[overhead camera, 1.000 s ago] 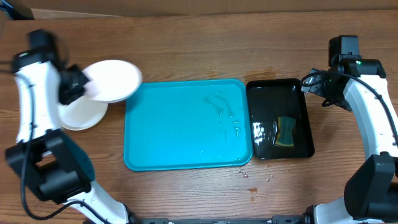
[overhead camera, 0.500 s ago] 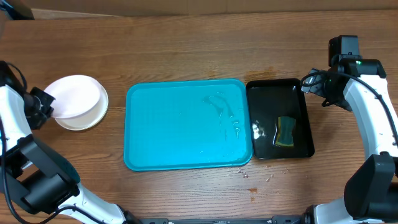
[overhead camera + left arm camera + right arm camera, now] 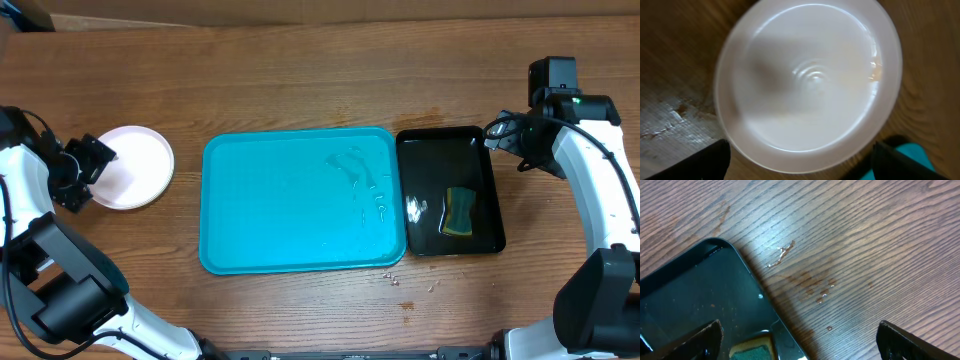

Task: Clean dirty plates on tray and stack at the side

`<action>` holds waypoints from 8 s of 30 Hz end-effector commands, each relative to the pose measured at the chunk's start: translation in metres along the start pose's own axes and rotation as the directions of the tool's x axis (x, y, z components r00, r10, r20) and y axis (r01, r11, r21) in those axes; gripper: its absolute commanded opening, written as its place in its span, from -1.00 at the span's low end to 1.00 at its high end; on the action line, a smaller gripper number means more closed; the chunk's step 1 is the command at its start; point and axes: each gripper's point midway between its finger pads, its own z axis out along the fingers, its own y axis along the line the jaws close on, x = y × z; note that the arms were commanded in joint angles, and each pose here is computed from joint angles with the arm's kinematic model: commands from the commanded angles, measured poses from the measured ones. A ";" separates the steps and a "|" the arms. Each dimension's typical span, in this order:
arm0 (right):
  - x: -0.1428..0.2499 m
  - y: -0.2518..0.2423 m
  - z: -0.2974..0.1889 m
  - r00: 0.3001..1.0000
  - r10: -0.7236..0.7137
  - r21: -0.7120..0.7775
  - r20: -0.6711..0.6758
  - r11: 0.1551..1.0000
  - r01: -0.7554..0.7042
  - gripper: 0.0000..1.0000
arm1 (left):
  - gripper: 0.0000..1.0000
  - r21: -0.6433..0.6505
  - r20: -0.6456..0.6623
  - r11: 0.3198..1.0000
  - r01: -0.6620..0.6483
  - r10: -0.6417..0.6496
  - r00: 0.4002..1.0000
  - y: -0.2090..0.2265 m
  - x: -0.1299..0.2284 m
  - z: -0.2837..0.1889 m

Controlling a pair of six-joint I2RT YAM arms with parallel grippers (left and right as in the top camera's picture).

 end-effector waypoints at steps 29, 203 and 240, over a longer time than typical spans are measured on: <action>-0.002 0.000 0.000 1.000 0.007 0.006 0.009 1.000 -0.007 1.00 | 0.99 0.382 -0.024 0.852 -0.358 0.397 0.918 -0.145 0.056 -0.034; 0.125 0.012 -0.087 0.403 0.157 -0.358 0.902 0.793 0.492 1.00 | 1.00 0.332 0.087 0.777 -0.535 0.540 0.837 -0.190 0.094 -0.071; 0.125 0.012 -0.087 0.403 0.157 -0.358 0.902 0.793 0.492 1.00 | 0.99 0.251 0.808 0.436 -0.864 0.397 0.435 -0.068 0.290 -0.247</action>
